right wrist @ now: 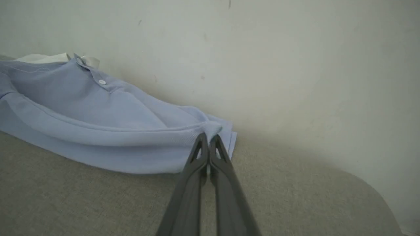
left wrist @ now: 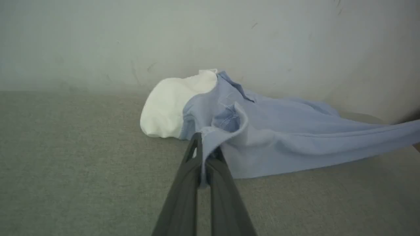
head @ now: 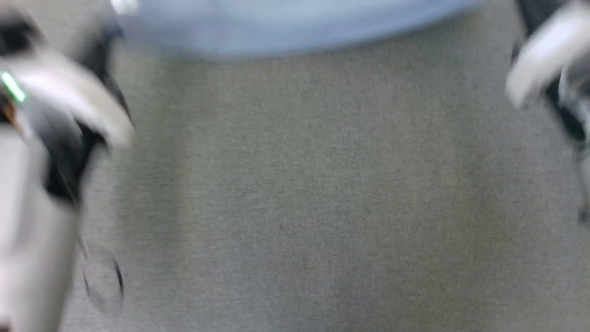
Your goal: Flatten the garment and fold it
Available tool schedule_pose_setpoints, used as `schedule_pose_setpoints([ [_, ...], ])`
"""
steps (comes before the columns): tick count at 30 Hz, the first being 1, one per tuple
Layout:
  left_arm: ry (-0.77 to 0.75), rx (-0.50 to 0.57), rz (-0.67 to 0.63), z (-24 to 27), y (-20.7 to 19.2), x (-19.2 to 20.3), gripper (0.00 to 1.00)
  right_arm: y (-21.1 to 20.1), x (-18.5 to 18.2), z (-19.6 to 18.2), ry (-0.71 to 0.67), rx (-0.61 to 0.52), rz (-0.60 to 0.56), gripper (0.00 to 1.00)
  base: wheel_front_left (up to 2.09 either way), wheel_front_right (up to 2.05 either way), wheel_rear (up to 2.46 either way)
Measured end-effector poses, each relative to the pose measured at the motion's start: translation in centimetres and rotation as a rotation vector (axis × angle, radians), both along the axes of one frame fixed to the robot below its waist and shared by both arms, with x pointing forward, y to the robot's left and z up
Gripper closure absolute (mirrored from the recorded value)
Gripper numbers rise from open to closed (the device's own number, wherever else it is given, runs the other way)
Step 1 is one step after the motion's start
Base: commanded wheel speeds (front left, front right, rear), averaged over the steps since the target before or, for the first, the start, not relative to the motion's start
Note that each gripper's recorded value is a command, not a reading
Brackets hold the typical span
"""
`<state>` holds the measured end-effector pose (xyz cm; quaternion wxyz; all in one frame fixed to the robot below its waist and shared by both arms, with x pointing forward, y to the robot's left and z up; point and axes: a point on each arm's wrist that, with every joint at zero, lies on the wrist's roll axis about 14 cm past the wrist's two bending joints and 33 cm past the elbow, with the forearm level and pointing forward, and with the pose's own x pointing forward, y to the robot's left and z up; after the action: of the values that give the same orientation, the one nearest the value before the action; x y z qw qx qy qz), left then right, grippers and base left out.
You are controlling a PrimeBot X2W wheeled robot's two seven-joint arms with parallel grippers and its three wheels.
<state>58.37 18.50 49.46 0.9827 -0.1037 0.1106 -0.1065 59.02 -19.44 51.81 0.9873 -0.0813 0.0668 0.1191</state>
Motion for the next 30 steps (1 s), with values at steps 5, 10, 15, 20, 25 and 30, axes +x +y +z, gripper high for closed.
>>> schedule_pose_setpoints([
  [5, 0.211, -0.054, -0.066, -4.1, -1.7, -9.5, 1.00, 0.4, -7.1, -4.3, 0.154, 0.056, 0.029, 1.00, 0.00, 0.00, 0.00],
  [10, 0.362, -0.133, -0.066, -6.3, -2.9, -17.7, 1.00, -0.5, -12.4, -7.2, 0.269, 0.064, -0.014, 1.00, 0.00, 0.00, 0.00],
  [15, 0.462, -0.174, -0.020, -8.1, -2.9, -22.8, 1.00, -1.3, -16.0, -8.9, 0.339, 0.045, -0.071, 1.00, 0.00, 0.00, 0.00],
  [20, 0.519, -0.215, 0.062, -9.3, -1.7, -25.6, 1.00, -3.9, -18.7, -10.5, 0.415, 0.012, -0.177, 1.00, 0.00, 0.00, 0.00],
  [25, 0.530, -0.237, 0.150, -9.9, 0.0, -27.1, 1.00, -5.8, -22.0, -12.3, 0.510, 0.043, -0.305, 1.00, 0.00, 0.00, 0.00],
  [30, 0.541, -0.252, 0.180, -10.3, 0.4, -28.4, 1.00, -6.2, -24.2, -12.9, 0.549, 0.067, -0.357, 1.00, 0.00, 0.00, 0.00],
])
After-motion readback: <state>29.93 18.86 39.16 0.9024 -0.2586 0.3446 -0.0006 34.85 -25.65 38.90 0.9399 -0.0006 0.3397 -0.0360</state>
